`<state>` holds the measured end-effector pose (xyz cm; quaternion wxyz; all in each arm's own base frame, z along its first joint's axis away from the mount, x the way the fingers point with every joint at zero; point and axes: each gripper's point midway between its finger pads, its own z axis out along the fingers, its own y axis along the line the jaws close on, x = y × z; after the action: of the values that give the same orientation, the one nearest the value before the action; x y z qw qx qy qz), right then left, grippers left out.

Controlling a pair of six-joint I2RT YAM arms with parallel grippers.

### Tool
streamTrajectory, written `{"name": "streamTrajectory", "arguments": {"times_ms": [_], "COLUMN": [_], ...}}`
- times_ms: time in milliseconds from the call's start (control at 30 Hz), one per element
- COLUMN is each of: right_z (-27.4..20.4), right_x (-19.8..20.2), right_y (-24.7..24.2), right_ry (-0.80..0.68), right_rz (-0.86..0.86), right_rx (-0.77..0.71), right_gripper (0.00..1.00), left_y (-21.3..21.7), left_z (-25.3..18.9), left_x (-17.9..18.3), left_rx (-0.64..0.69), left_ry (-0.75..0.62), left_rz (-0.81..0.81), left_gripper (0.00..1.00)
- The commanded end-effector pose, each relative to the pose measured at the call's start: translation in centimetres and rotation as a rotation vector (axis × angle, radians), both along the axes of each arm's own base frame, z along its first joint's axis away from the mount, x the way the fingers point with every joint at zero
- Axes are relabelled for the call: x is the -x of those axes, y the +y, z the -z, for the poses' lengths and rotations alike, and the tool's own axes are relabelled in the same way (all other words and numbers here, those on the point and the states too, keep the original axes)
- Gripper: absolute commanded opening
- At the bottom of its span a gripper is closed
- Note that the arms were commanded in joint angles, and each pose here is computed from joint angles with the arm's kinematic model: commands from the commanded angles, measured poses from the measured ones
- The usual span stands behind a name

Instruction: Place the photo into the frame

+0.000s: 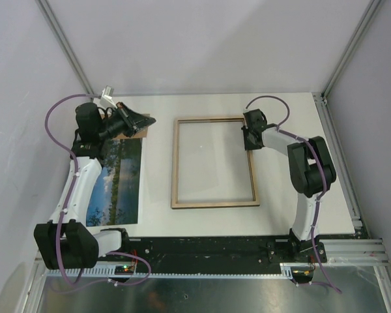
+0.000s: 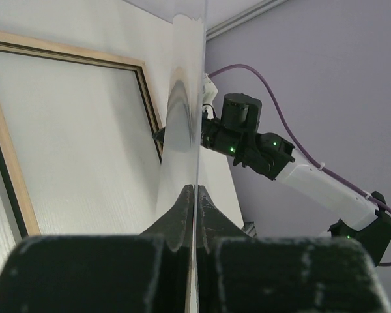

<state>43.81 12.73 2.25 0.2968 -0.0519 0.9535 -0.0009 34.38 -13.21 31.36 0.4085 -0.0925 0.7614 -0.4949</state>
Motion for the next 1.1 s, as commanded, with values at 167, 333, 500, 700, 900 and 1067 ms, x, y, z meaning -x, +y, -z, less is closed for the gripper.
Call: {"name": "streamTrajectory", "arguments": {"times_ms": [167, 333, 500, 700, 900, 1067], "right_z": [4.0, 3.1, 1.1, -0.8, -5.1, -8.8], "right_x": [2.6, 3.3, 3.8, 4.4, 3.8, 3.3], "right_y": [-0.5, 0.0, 0.3, 0.2, 0.1, -1.9], "right_ry": [0.168, 0.186, 0.181, 0.172, 0.079, -0.024], "right_rz": [-0.065, -0.03, 0.025, 0.049, 0.081, 0.186], "right_rx": [0.107, 0.057, -0.003, -0.045, -0.201, -0.382], "right_gripper": [0.14, 0.2, 0.27, 0.41, 0.59, 0.63], "left_y": [-0.7, -0.9, -0.9, -1.3, -1.5, -3.2], "left_z": [1.0, 1.7, 1.3, 0.9, 1.2, 0.7], "left_x": [-0.2, -0.1, 0.0, 0.2, 0.4, 0.6], "left_rx": [0.003, 0.006, 0.024, 0.047, 0.082, 0.13], "left_ry": [0.002, 0.023, 0.029, 0.03, 0.054, 0.062], "left_rz": [0.036, 0.039, 0.031, 0.042, 0.039, 0.072], "left_gripper": [0.0, 0.0, 0.0, 0.0, 0.0, 0.0]}}
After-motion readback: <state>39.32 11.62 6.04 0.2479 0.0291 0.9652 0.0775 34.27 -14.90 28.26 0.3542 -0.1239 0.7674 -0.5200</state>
